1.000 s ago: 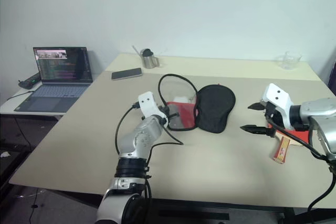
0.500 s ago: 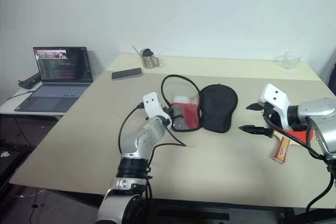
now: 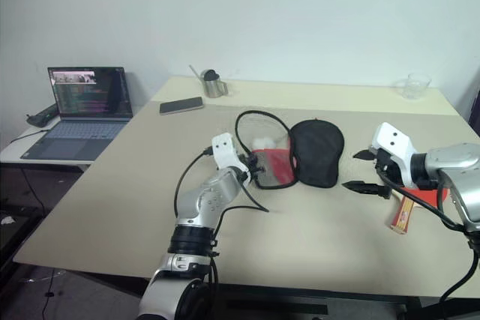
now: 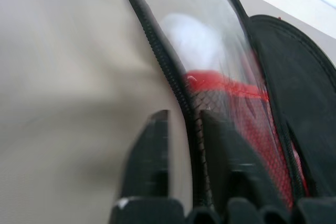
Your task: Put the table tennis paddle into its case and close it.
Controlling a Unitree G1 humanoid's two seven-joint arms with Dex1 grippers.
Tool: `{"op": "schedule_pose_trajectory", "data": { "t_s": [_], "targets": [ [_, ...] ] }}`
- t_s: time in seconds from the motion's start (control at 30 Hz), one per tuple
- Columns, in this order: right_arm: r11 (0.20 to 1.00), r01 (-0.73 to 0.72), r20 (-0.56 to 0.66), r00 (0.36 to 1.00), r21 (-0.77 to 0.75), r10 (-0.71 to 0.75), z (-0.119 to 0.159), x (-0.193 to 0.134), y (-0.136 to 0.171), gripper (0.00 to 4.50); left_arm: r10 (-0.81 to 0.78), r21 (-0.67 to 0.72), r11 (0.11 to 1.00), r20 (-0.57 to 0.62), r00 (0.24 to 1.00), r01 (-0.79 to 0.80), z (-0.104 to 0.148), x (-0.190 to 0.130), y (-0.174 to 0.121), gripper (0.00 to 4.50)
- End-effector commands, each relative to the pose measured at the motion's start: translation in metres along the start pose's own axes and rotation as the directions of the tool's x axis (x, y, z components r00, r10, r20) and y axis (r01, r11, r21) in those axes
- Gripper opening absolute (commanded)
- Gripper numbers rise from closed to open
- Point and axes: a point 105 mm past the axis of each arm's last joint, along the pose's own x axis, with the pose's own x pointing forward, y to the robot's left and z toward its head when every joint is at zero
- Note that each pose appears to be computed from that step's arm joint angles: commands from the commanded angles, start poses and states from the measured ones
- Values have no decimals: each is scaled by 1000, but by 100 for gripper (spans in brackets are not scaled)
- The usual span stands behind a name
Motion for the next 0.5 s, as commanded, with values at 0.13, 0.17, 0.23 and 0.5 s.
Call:
{"op": "schedule_pose_trajectory", "data": {
  "t_s": [0.13, 0.17, 0.23, 0.5],
  "targets": [
    [999, 35, 29, 999, -29, -35, 11, -10, -3, 440, -35, -5, 999, 25, 999, 35, 9, -2, -8, 356],
    [999, 39, 29, 999, -25, -39, 11, -11, -3, 440, -42, 0, 999, 25, 999, 42, 9, -2, -7, 392],
    [998, 62, 29, 998, -3, -62, 10, -13, -5, 440, -56, 47, 997, 37, 998, 54, 13, -5, -1, 425],
    [855, 467, -93, 884, 226, -458, -16, -29, -44, 440, -381, 424, 799, -190, 905, 426, 39, -64, 36, 425]
  ]
}}
